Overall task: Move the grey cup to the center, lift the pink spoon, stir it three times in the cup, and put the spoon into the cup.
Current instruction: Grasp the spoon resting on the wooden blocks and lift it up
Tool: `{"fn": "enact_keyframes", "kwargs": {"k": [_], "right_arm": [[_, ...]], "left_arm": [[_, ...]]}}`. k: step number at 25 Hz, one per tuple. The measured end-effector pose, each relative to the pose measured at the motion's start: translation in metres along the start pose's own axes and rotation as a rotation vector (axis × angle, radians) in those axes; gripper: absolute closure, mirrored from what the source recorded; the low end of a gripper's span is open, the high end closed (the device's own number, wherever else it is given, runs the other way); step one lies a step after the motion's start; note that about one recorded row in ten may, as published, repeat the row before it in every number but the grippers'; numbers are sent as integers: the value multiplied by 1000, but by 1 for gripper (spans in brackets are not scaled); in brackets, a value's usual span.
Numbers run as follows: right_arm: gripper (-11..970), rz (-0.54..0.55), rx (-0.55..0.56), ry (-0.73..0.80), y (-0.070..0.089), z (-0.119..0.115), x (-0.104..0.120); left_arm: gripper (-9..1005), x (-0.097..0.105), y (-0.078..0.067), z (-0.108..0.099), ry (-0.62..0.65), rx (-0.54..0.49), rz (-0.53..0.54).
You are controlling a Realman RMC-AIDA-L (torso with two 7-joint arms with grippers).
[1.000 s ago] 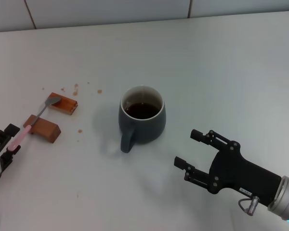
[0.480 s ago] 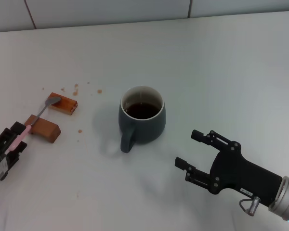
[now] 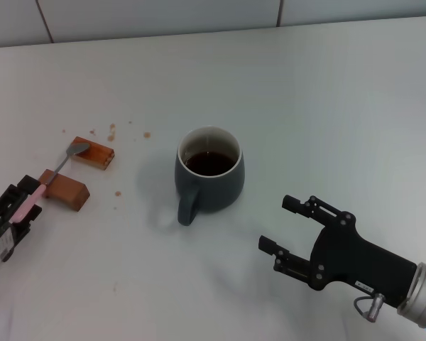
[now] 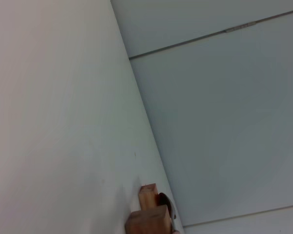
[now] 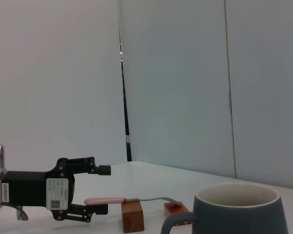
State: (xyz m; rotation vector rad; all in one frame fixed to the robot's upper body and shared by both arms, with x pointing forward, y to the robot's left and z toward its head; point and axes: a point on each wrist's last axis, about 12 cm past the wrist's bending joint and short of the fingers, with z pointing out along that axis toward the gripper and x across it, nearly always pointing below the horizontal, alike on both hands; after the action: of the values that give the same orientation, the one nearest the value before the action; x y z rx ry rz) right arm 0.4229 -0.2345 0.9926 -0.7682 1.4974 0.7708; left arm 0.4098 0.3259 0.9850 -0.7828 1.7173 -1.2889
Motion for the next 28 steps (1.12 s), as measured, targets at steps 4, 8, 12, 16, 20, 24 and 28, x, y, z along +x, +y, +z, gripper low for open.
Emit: {"fn": "enact_keyframes", "kwargs": {"k": [4,8,12,16,20,24,28], "right_arm": [[205,0,0,2,0,-1,0],[205,0,-6,5,1,-1,1],[205,0,-9,7,2,-1,1],[205,0,-9,7,2,-1,1],[205,1,-9,7,2,-1,1],[205,1,-9,7,2,-1,1],[205,1,-9,7,2,-1,1]], "left_arm": [[183,1,0,1,3,0,-3],[182,2,0,2,6,-2,-4],[182,2,0,2,7,-2,-4],[183,2,0,2,7,-4,-4],[183,4,1,4,8,-12,-14],[182,4,1,5,6,-13,-15],[182,3,1,5,2,-11,-15]]}}
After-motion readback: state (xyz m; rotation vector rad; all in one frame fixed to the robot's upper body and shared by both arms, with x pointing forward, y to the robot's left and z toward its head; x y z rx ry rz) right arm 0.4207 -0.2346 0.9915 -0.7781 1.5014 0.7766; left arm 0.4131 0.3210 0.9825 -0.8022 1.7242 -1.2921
